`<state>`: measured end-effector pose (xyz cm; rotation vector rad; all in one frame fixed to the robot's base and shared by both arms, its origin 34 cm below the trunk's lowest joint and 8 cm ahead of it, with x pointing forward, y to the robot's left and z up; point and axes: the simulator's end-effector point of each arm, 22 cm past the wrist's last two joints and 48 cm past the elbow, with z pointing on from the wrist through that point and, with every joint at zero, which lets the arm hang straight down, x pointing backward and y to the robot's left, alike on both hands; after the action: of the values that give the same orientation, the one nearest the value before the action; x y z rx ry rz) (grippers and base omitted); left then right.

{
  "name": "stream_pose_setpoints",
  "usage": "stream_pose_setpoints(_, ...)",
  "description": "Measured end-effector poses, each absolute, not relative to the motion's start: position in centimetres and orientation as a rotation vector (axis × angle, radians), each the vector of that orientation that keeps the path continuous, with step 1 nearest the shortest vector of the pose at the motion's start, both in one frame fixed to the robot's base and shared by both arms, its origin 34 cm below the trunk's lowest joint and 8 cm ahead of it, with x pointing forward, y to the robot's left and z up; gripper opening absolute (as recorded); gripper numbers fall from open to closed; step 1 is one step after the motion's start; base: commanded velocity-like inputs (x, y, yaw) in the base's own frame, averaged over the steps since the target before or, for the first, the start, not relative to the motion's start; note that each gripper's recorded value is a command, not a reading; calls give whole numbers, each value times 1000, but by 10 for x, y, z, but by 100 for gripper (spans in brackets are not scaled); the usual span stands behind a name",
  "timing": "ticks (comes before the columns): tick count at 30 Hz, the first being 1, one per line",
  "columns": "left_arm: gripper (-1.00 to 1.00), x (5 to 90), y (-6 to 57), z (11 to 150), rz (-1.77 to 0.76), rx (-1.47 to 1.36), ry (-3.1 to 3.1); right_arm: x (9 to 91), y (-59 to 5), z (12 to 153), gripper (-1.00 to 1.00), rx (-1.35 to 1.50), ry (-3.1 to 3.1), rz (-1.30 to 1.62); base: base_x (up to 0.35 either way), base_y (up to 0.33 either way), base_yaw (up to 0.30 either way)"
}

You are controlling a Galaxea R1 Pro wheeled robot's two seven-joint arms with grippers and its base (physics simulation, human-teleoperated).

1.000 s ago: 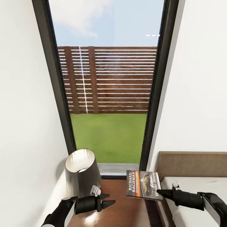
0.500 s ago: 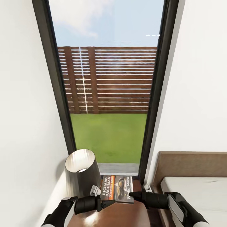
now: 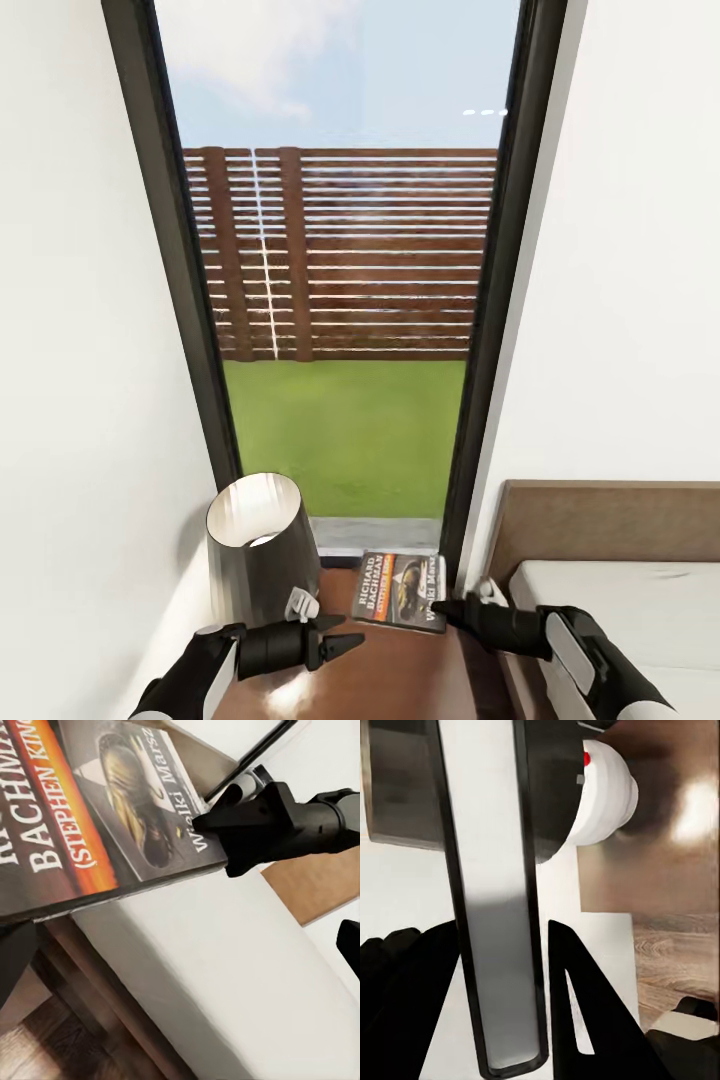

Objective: In the bedroom, move the book from the bed onto either nightstand, and place the two sandals side by side next to the bed.

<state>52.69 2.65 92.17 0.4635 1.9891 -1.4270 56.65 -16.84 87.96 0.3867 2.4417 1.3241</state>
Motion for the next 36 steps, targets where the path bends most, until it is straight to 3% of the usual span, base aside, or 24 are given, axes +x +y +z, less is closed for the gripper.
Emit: stream_pose_setpoints(36, 100, 530, 28, 919, -1428, 457, 1989, 569, -182, 860, -100, 432, 2504, 1208, 0, 0, 0)
